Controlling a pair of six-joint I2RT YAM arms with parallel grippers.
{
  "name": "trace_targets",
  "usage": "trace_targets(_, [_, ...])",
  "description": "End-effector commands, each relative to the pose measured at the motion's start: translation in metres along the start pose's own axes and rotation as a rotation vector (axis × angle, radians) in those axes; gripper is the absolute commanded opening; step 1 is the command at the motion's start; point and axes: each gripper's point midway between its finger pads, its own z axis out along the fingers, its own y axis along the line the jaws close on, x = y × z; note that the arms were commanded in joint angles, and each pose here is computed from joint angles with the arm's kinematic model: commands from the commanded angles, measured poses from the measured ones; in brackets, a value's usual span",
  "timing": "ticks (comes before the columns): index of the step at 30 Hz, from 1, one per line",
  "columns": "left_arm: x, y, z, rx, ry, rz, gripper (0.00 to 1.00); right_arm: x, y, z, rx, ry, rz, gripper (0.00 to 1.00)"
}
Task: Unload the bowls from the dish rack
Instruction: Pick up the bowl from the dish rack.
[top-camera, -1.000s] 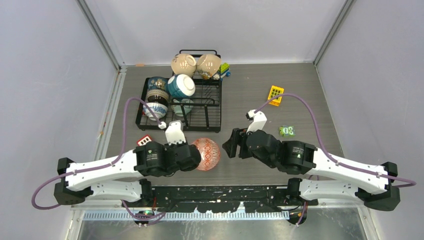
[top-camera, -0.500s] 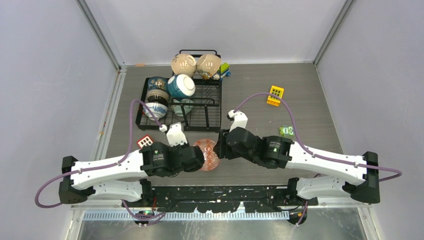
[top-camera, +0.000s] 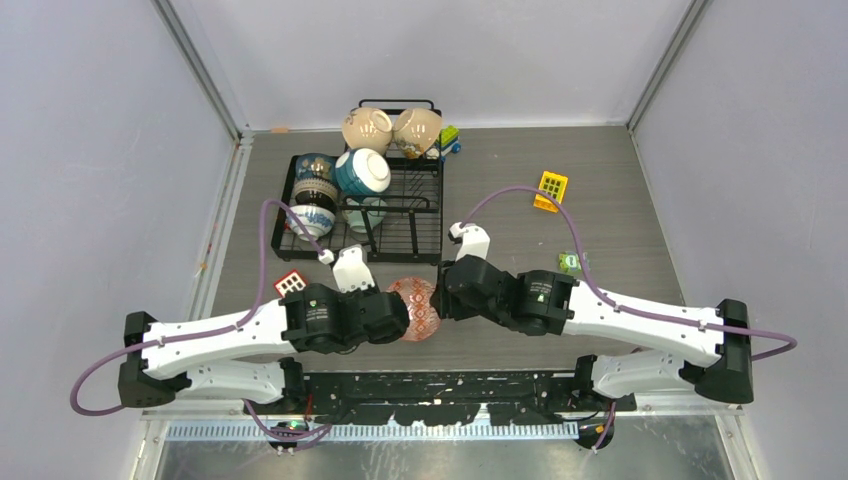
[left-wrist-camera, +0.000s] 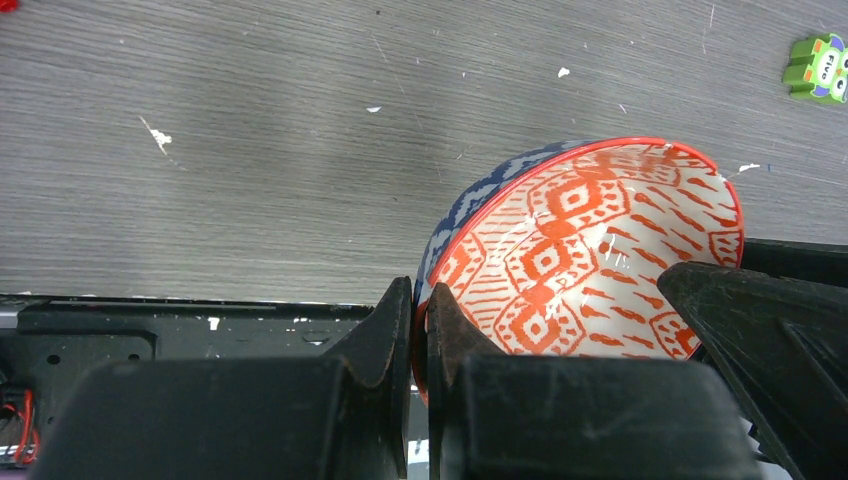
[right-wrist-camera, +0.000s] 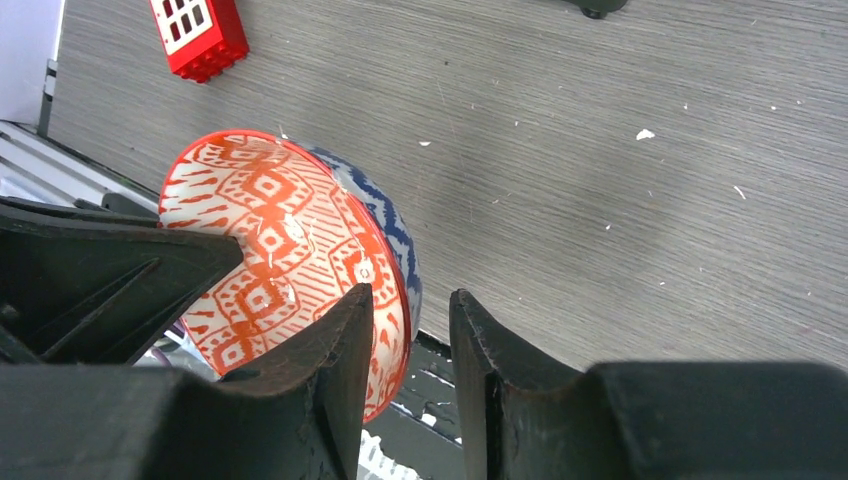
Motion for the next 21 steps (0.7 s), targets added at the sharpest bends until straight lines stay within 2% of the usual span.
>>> trace_targets(1, [-0.0148, -0.0147, -0.0089, 0.055, -0.038, -0.084, 0.0, -0.0109, 0.0045, -0.0022, -0.004, -0.026, 0.005, 0.38])
trace_targets(12, [-0.0123, -0.0166, -0.0083, 0.064, -0.028, -0.086, 0.0, -0.0076, 0.0049, 0.0036, 0.01, -0.008, -0.01, 0.26])
trace_targets(17, [-0.0118, -0.0175, -0.0076, 0.068, -0.027, -0.085, 0.0, -0.0073, 0.0051, 0.0052, 0.018, -0.004, -0.027, 0.11])
trace_targets(18, [-0.0106, -0.0174, -0.0073, 0.066, -0.023, -0.083, 0.0, -0.0081, 0.0046, 0.0054, 0.027, -0.002, -0.034, 0.02])
trace_targets(19, [-0.0102, -0.0172, -0.0074, 0.066, -0.022, -0.082, 0.01, -0.0086, 0.0041, 0.0053, 0.03, -0.002, -0.036, 0.01])
trace_targets(21, [-0.0098, -0.017, -0.0073, 0.067, -0.02, -0.083, 0.09, -0.009, 0.0038, 0.005, 0.036, -0.002, -0.038, 0.01])
